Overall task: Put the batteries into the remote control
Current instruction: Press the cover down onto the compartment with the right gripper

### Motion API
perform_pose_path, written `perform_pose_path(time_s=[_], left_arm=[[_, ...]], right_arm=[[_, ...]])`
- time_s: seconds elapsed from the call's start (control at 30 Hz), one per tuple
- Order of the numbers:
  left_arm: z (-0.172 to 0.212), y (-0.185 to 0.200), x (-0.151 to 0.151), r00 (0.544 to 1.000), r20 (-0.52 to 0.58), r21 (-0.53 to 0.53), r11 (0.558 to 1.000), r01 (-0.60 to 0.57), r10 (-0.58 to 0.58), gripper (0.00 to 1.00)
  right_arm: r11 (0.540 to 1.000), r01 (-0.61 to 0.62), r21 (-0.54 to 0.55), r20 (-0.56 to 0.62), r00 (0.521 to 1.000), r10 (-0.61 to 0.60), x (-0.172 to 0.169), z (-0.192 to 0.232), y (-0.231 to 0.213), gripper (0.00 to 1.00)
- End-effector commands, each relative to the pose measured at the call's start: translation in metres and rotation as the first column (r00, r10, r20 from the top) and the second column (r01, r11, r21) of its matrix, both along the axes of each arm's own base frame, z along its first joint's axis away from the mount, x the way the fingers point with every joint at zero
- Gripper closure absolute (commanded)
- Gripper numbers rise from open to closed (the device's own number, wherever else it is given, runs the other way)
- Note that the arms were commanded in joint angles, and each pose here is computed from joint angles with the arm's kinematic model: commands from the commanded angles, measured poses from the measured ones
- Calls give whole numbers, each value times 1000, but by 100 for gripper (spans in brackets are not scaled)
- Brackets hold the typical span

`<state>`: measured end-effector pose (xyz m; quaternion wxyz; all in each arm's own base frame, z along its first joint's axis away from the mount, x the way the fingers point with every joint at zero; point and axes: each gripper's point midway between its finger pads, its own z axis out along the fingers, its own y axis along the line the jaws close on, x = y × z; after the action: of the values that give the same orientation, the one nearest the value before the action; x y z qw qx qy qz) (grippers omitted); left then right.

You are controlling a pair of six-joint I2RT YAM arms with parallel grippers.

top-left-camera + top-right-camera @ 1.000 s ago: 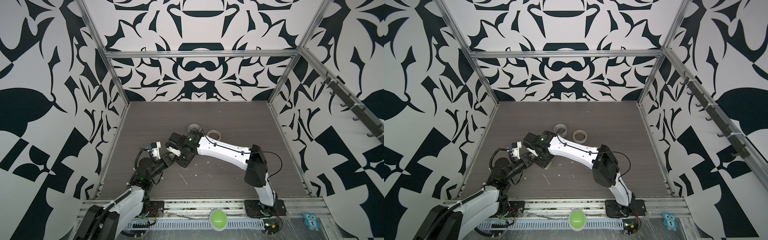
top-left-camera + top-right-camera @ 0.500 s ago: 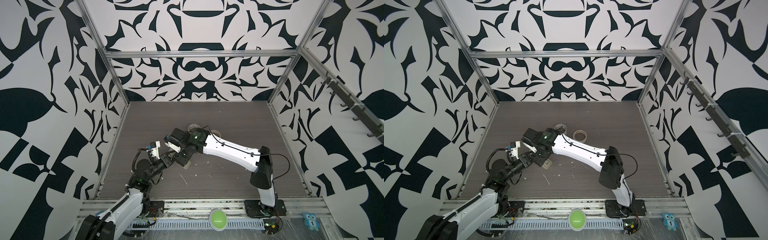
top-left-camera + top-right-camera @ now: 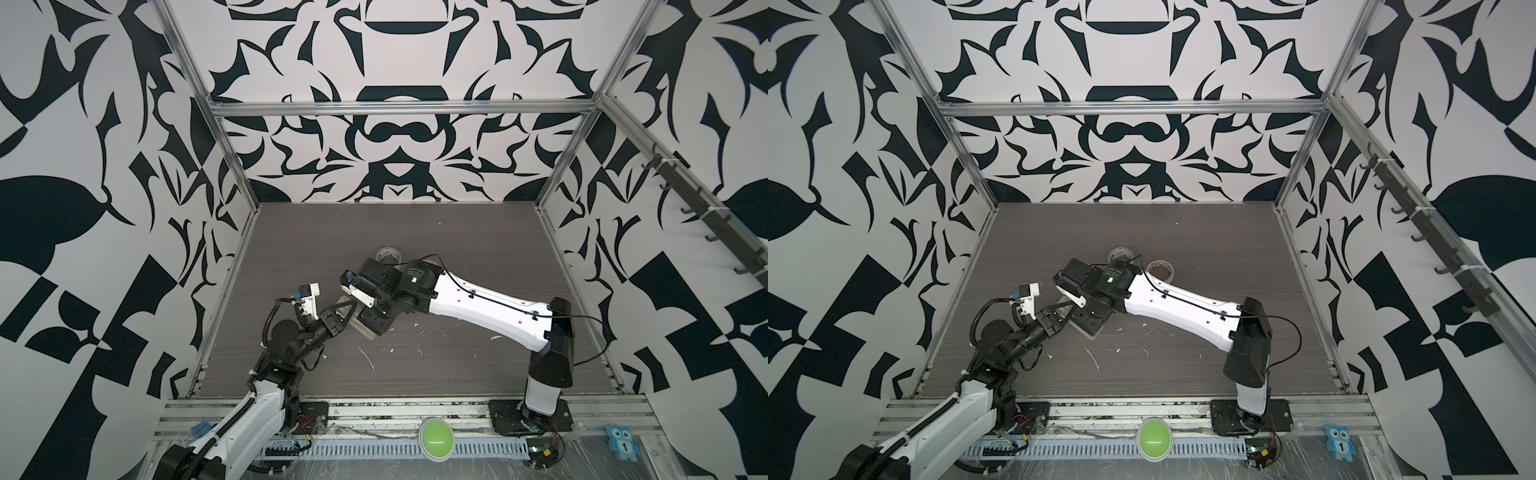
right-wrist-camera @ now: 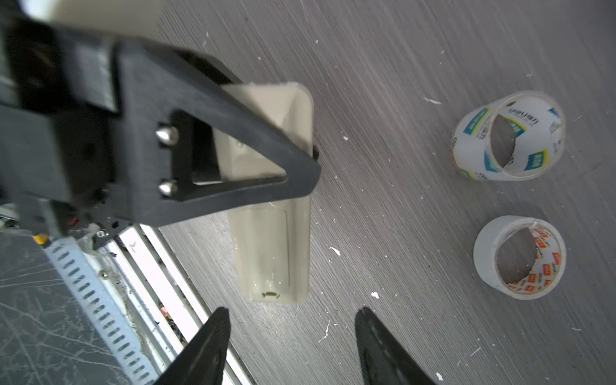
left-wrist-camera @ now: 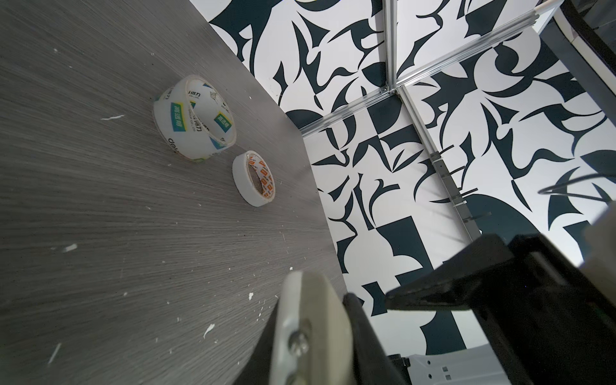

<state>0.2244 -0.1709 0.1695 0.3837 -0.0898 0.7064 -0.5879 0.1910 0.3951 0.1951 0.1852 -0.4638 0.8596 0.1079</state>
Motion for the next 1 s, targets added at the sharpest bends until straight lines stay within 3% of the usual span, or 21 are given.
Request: perform_pose_path(time_s=[0.0, 0.97], left_arm=[[0, 0, -4, 1000, 6, -15, 1000, 6, -6, 100], [8, 0, -2, 1000, 11, -54, 999, 5, -5, 100]], right_arm=[[999, 18, 42, 28, 999, -19, 8, 7, 4, 36], [1000, 31, -3, 30, 999, -31, 22, -40, 2, 42]])
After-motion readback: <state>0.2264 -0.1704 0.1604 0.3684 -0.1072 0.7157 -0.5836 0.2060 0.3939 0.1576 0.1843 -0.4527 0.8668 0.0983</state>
